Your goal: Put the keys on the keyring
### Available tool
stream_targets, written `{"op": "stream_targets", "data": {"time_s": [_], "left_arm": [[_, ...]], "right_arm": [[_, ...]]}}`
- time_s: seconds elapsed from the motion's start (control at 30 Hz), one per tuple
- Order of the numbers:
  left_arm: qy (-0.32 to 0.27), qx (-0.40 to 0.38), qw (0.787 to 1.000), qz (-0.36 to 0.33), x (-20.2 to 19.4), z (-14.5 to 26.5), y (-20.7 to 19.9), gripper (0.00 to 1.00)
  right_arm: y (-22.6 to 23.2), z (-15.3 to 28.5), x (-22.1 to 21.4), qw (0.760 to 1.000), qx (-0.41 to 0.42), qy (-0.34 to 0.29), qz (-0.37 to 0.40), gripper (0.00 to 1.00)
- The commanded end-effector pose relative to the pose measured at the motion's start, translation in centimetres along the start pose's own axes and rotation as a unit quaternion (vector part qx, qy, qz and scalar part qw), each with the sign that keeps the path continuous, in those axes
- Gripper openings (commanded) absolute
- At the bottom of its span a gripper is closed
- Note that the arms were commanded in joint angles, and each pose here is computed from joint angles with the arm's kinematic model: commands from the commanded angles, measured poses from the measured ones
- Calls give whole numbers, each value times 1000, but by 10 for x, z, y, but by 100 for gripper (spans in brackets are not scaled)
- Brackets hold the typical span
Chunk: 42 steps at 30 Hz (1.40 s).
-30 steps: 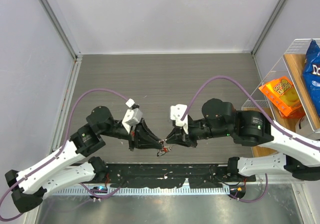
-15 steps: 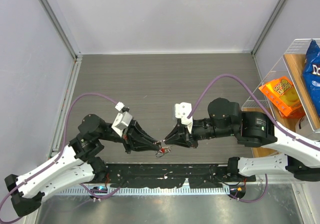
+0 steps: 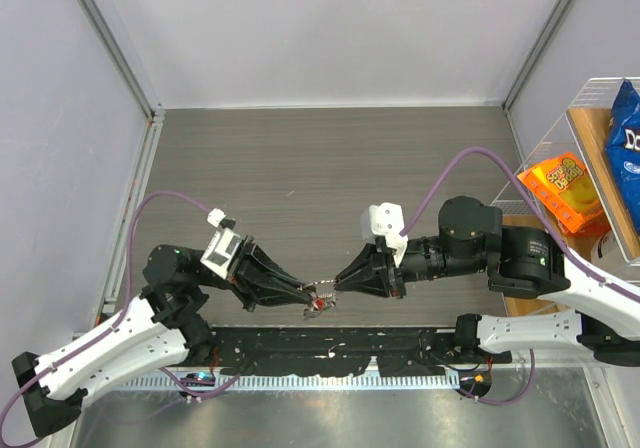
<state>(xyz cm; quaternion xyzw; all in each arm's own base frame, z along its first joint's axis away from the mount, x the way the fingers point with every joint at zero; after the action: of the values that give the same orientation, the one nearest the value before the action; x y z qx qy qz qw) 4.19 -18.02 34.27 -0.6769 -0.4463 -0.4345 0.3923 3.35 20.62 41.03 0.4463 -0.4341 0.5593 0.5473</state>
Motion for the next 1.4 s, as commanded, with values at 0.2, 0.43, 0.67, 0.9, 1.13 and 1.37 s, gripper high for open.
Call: {"op": "stream_targets", "data": {"time_s": [0.2, 0.43, 0.67, 0.9, 1.13, 1.37], "left_arm": [[-86, -16, 995, -38, 17, -4, -3, 0], [-67, 16, 997, -19, 7, -1, 2, 21], [-63, 48, 996, -29, 5, 7, 0, 37], [-50, 71, 996, -30, 7, 11, -2, 59], [-44, 68, 997, -15, 18, 4, -1, 64], [-26, 52, 998, 14, 22, -5, 3, 64]], "right_arm": [[9, 1, 23, 996, 38, -84, 6, 6], [10, 12, 25, 995, 27, -93, 4, 6], [11, 17, 23, 995, 25, -94, 5, 6], [10, 15, 24, 997, 24, -80, 0, 6], [4, 8, 22, 999, 8, -47, -1, 6], [-1, 3, 24, 999, -13, -38, -5, 6]]}}
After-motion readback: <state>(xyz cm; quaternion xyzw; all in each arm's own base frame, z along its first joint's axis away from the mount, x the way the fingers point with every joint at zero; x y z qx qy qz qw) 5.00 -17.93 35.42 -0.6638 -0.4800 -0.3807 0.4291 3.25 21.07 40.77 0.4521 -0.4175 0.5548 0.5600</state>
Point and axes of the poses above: each gripper's point midway between its finger pads, its own z axis back along the fingers, its own y axis along the line the jaws close on, x = y × z, the point moved 9 cm from there along z, back along the fingers, and after that the axes turned 2 degrees about z, right-handed, at the moved point
